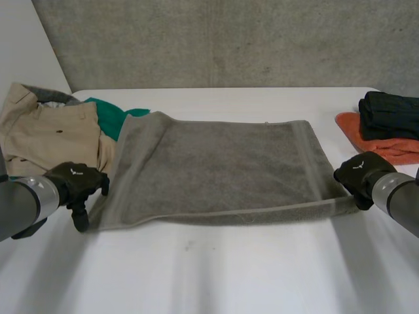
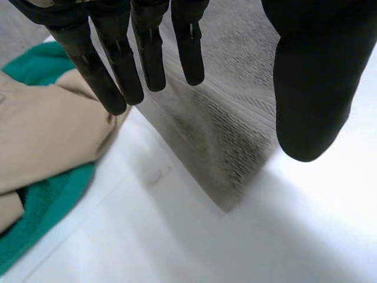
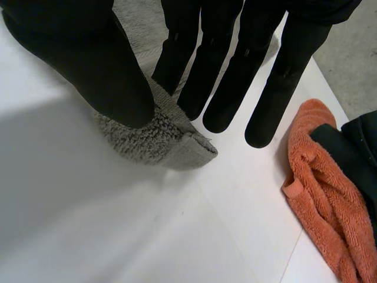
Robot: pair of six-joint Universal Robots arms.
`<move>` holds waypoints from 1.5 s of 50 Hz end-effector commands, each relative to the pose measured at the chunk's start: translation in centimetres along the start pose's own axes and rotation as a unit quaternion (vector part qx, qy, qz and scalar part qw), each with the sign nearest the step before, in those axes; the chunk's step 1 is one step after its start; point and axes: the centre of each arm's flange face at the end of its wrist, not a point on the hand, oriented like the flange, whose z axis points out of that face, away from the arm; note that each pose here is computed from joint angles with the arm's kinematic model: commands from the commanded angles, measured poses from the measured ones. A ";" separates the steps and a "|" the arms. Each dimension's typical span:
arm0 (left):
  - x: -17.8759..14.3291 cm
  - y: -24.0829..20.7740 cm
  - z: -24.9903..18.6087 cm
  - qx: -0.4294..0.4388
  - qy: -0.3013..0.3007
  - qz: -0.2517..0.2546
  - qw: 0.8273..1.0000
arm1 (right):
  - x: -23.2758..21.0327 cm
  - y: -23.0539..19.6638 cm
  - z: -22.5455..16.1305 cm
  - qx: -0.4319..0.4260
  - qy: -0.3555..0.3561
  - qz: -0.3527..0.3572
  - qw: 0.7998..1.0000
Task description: Fold the laundry.
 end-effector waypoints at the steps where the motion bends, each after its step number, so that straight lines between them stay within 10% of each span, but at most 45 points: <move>1: 0.8 1.4 0.8 0.002 0.016 -0.001 1.000 | 0.1 -0.3 1.3 0.019 0.014 0.021 1.000; 47: 0.8 0.2 6.9 0.110 -0.063 0.080 0.989 | -0.6 -0.2 0.6 0.021 0.001 0.025 0.999; 58: -1.2 -4.2 -4.4 0.131 -0.065 0.070 0.987 | 4.9 -2.0 -6.2 0.000 0.039 -0.050 0.998; 67: -3.8 -12.3 -17.8 0.334 -0.117 0.023 0.935 | 13.5 -10.1 -14.7 0.186 0.195 -0.023 0.963; 75: -4.7 -14.1 -13.5 0.283 -0.092 -0.028 0.954 | 13.7 -11.4 -12.9 0.234 0.148 0.038 0.960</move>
